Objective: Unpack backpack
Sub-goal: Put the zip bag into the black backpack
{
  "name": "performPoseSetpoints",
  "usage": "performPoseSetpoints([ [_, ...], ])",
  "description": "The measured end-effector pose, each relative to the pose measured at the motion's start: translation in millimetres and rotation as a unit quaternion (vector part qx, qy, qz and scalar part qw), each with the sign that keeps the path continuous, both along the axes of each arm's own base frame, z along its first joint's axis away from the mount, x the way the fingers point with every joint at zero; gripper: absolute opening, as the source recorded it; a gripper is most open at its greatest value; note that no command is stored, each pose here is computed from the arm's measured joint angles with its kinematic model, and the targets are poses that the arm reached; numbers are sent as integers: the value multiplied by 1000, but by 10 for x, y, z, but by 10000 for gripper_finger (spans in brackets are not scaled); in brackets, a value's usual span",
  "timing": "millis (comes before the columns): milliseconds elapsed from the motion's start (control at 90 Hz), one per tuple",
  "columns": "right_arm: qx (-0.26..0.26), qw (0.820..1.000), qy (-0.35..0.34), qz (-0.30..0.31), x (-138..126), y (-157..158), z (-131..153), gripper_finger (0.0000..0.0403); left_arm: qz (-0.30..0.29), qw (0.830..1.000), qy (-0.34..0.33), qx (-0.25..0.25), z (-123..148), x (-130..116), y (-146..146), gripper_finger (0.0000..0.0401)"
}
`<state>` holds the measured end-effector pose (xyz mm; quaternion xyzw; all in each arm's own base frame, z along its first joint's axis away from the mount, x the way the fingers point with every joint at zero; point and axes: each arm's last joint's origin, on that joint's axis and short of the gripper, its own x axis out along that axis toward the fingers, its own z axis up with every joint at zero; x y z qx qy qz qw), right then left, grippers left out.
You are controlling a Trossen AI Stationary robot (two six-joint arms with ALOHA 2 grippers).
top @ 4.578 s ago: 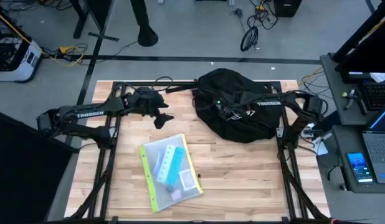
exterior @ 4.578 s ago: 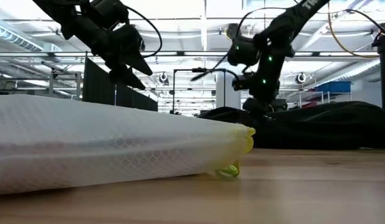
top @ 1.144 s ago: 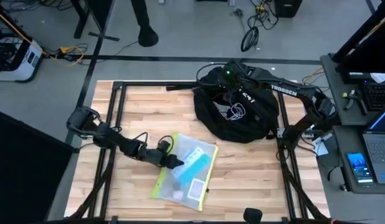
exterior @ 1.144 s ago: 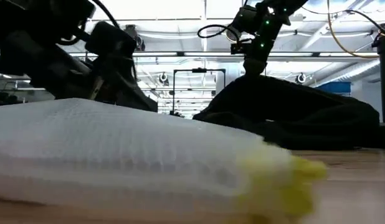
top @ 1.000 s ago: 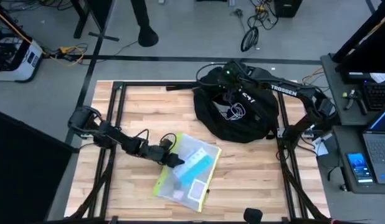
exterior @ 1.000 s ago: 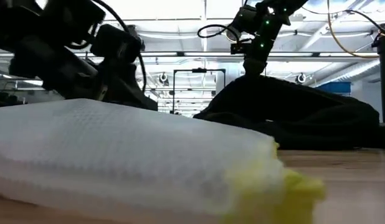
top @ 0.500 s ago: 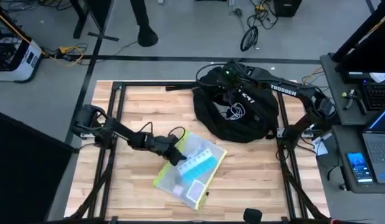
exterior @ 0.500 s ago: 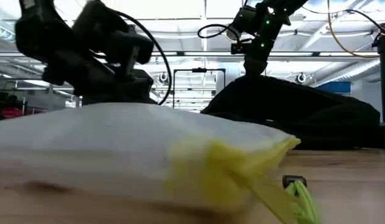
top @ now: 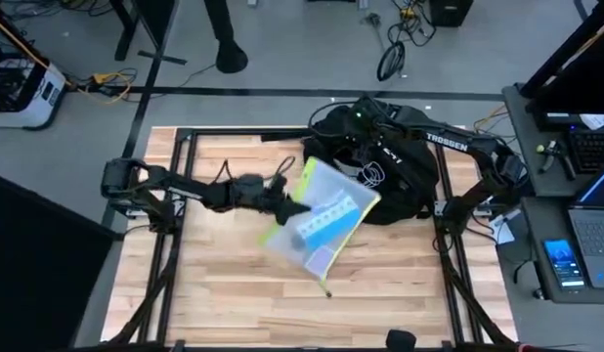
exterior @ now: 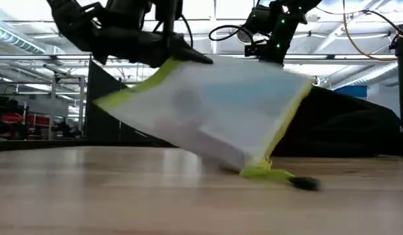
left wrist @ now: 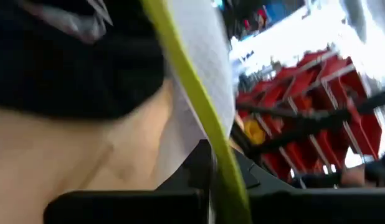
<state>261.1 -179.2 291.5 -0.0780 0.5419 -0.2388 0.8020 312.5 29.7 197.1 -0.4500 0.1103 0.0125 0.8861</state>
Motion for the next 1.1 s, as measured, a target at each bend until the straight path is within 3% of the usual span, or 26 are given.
performPoseSetpoints([
  [156, 2, 1000, -2, -2, 20, 33, -1, 0, 46, 998, 10, -28, -12, 67, 289, 0],
  [367, -1, 1000, -10, 12, 90, 118, 7, 0, 28, 991, 61, -118, -381, 214, 521, 0],
  [500, -4, 999, -19, 27, 154, 198, 15, 0, 36, 987, 10, -158, -464, 422, 665, 0],
  [644, -1, 999, -29, 39, 229, 323, 19, 0, 45, 981, -71, -174, -375, 699, 810, 0],
  [767, 7, 998, -37, 46, 286, 438, 19, 0, 53, 978, -79, -186, -434, 918, 947, 0],
  [1000, 24, 994, -66, 85, 429, 713, 31, 0, 63, 966, -74, -239, -803, 1281, 1167, 0],
  [1100, 25, 992, -66, 103, 477, 853, 27, 0, 85, 956, -108, -260, -893, 1357, 1264, 0],
])
